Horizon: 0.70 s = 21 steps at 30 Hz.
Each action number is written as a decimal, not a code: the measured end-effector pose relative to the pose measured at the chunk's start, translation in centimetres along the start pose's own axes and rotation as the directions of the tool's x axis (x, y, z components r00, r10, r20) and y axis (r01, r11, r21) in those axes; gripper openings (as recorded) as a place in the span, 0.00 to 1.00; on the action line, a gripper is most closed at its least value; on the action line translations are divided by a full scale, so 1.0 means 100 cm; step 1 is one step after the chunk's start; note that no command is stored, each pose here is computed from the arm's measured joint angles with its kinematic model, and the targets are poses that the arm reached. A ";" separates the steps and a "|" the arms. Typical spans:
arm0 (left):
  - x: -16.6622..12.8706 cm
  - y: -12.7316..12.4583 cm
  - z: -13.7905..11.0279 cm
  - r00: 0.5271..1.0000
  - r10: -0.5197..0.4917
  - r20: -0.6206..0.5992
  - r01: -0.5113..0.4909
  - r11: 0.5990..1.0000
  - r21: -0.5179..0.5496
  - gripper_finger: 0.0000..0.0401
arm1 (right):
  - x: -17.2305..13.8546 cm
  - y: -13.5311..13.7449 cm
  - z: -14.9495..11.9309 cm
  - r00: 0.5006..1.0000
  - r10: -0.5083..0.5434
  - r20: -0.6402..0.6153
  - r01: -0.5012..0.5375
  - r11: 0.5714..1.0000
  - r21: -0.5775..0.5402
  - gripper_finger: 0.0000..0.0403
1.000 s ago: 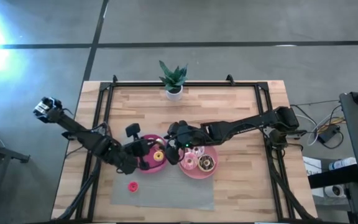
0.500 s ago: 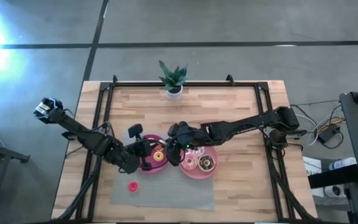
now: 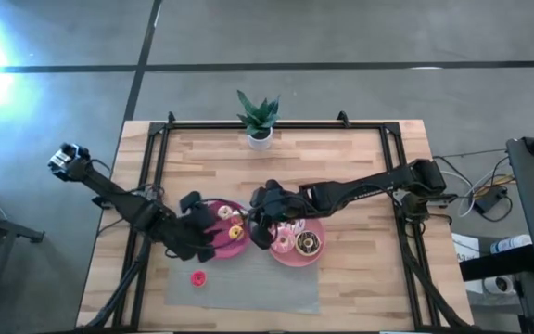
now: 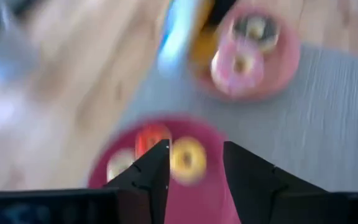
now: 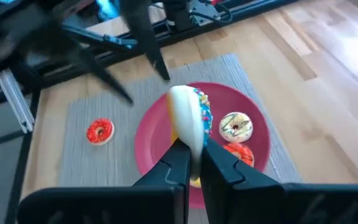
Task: Pick & Place donuts
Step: Put the small blue donut on the dark pink plate
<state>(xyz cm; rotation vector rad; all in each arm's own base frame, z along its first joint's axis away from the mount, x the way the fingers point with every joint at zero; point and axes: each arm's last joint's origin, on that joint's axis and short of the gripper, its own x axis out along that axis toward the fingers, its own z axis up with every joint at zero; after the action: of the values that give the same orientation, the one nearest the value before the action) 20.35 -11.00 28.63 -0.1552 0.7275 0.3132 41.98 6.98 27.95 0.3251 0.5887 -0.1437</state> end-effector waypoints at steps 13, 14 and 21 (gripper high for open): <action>-0.069 0.025 -0.020 0.990 -0.135 0.031 0.135 0.887 -0.442 0.31 | 0.070 0.032 -0.037 0.994 0.003 -0.112 -0.053 0.897 -0.439 0.03; -0.071 0.027 -0.020 0.989 -0.141 0.036 0.142 0.875 -0.462 0.31 | 0.077 0.034 -0.037 0.992 -0.003 -0.123 -0.055 0.883 -0.467 0.03; -0.078 0.031 -0.022 0.984 -0.173 0.046 0.170 0.822 -0.544 0.31 | 0.124 0.047 -0.037 0.975 -0.068 -0.213 -0.078 0.791 -0.607 0.03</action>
<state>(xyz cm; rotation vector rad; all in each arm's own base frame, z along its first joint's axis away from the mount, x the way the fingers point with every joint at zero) 12.49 -10.41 32.19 -0.7659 0.6067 0.3419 51.30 12.09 19.28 -0.3016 0.8259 0.0979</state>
